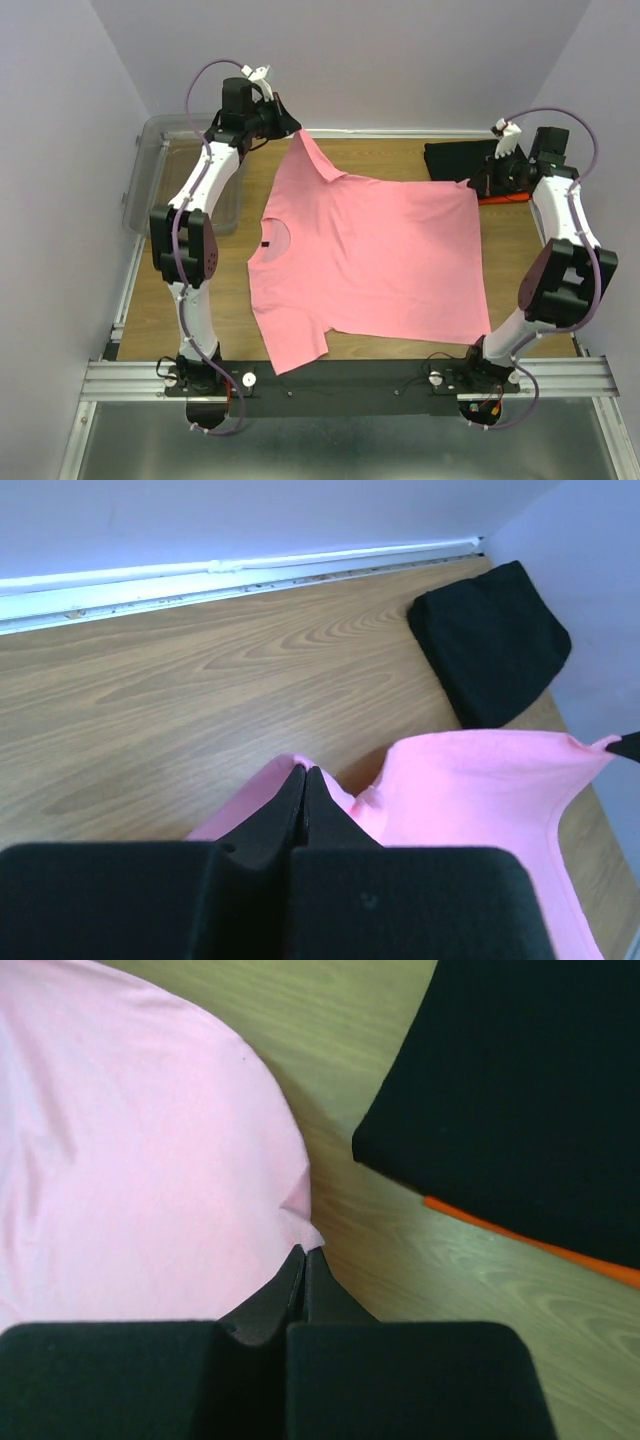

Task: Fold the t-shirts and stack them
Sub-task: Fold the tshirt

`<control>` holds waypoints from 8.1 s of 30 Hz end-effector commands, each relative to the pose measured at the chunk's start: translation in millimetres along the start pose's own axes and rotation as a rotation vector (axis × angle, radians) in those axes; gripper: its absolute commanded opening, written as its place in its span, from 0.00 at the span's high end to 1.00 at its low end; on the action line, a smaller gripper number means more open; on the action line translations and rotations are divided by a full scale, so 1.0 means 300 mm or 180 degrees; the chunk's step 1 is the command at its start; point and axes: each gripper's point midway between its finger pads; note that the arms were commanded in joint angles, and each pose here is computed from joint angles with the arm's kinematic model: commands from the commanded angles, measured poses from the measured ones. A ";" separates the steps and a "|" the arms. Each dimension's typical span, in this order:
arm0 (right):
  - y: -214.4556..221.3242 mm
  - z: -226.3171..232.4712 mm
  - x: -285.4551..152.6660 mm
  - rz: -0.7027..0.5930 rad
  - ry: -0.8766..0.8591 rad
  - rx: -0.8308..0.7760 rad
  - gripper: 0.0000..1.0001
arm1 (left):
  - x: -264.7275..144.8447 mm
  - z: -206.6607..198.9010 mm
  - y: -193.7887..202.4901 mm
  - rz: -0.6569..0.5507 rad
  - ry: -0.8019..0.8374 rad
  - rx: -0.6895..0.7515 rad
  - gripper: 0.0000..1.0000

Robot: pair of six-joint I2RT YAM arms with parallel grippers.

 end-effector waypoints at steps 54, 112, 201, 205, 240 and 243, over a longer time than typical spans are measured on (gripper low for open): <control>-0.880 0.830 -1.403 -0.3337 0.1418 -0.1729 0.99 | -1.451 -1.051 -0.528 -0.2684 0.1046 0.0294 1.00; -0.830 1.098 -1.776 -0.4179 0.1843 -0.2086 0.99 | -2.046 -1.243 -0.347 -0.3784 0.1648 0.0657 1.00; 0.211 -0.127 0.073 -0.0694 0.0283 0.0294 0.99 | -0.076 0.284 0.144 -0.0568 -0.0876 -0.0381 1.00; 0.208 -0.126 0.070 -0.0712 0.0255 0.0327 0.99 | -0.088 0.268 0.127 -0.0599 -0.0853 -0.0351 1.00; 0.255 -0.154 0.072 -0.0734 0.0060 0.0583 0.99 | -0.185 0.193 0.137 -0.0633 -0.0612 -0.0133 1.00; 0.264 -0.159 0.080 -0.0714 0.0058 0.0591 1.00 | -0.206 0.179 0.130 -0.0664 -0.0602 -0.0121 1.00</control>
Point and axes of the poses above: each gripper's point midway between its finger pads, its own x axis out along the fingers, its own z axis along the line the jaws close on, y = z × x, and after that the axes turned 2 degrees about -x, right-handed
